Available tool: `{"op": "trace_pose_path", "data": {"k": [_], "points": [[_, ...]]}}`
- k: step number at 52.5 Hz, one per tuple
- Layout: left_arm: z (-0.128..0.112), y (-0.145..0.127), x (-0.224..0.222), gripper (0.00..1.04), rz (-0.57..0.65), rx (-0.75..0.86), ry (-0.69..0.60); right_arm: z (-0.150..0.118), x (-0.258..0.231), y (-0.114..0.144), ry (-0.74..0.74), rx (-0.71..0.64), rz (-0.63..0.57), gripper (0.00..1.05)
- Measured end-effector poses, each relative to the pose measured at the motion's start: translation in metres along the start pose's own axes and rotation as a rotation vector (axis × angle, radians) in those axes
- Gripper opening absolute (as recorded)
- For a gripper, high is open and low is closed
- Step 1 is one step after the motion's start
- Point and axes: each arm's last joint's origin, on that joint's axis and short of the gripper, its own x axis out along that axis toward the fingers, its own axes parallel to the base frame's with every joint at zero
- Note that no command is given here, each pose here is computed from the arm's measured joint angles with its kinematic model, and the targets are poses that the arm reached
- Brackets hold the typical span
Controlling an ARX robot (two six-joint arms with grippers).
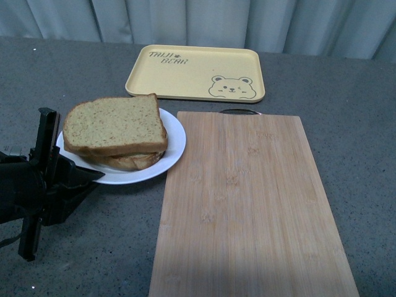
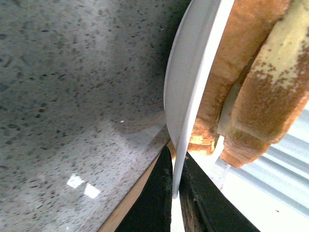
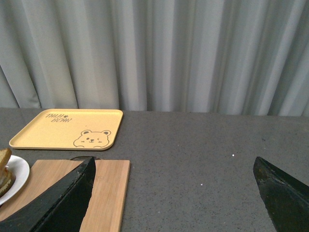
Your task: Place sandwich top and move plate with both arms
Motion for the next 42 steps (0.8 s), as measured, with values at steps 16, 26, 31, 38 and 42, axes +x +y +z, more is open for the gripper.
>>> {"op": "trace_pose_path", "data": {"k": [16,26,31,38,42], "points": [[0.007,-0.011,0.0,0.04,-0.158,-0.059,-0.004,0.0,0.0,0.0,0.0,0.0,0.0,0.95],[0.016,-0.038,0.007,0.04,-0.306,-0.034,0.022,0.0,0.0,0.0,0.0,0.0,0.0,0.95],[0.018,-0.052,0.016,0.04,-0.32,-0.014,0.036,0.0,0.0,0.0,0.0,0.0,0.0,0.95],[0.022,-0.079,0.044,0.04,-0.346,0.013,0.044,0.0,0.0,0.0,0.0,0.0,0.0,0.95],[0.023,-0.091,0.063,0.04,-0.339,0.028,0.063,0.0,0.0,0.0,0.0,0.0,0.0,0.95]]}}
